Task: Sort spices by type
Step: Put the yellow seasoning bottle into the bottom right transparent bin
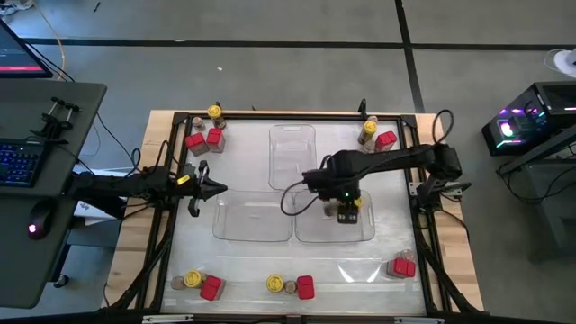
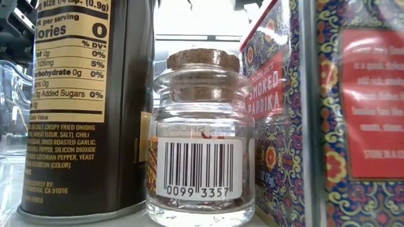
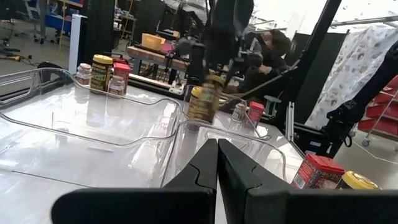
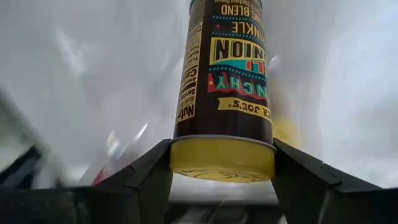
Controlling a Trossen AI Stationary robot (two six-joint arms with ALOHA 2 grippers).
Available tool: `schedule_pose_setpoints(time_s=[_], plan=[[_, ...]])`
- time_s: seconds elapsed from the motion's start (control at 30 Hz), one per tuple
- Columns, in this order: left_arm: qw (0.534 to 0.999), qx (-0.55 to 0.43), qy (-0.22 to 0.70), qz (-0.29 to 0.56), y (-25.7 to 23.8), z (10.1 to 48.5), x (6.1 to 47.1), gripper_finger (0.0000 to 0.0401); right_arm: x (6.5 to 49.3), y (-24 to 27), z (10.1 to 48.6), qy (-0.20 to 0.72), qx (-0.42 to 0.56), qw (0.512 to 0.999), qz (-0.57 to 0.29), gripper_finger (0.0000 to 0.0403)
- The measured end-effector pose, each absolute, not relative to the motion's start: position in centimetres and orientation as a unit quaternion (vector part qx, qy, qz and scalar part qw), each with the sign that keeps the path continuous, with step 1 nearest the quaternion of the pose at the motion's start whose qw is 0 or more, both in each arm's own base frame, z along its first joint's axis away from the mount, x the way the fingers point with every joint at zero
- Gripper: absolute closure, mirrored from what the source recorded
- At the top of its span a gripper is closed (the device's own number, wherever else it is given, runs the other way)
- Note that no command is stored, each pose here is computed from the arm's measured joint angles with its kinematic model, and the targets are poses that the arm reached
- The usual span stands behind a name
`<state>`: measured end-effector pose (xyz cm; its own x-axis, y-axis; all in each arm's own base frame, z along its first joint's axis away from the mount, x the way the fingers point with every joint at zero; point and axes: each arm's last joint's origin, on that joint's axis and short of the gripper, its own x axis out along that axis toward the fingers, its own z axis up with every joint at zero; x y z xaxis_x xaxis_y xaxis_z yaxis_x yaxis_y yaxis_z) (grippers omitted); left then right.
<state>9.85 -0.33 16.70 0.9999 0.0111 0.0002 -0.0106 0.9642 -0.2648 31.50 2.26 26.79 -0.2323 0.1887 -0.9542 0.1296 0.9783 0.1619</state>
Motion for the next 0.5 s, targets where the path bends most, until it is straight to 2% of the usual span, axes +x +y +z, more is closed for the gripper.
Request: schedule_pose_setpoints(time_s=[0.2,0.5], plan=[[0.991,-0.134,-0.001,0.006,-0.3,16.7,9.8,0.0401,31.8,3.6,26.1,0.795,0.189,0.574,0.054,0.0176],[0.991,-0.134,-0.001,0.006,-0.3,16.7,9.8,0.0401,31.9,4.4,26.0,0.798,0.271,0.537,-0.018,0.0176]])
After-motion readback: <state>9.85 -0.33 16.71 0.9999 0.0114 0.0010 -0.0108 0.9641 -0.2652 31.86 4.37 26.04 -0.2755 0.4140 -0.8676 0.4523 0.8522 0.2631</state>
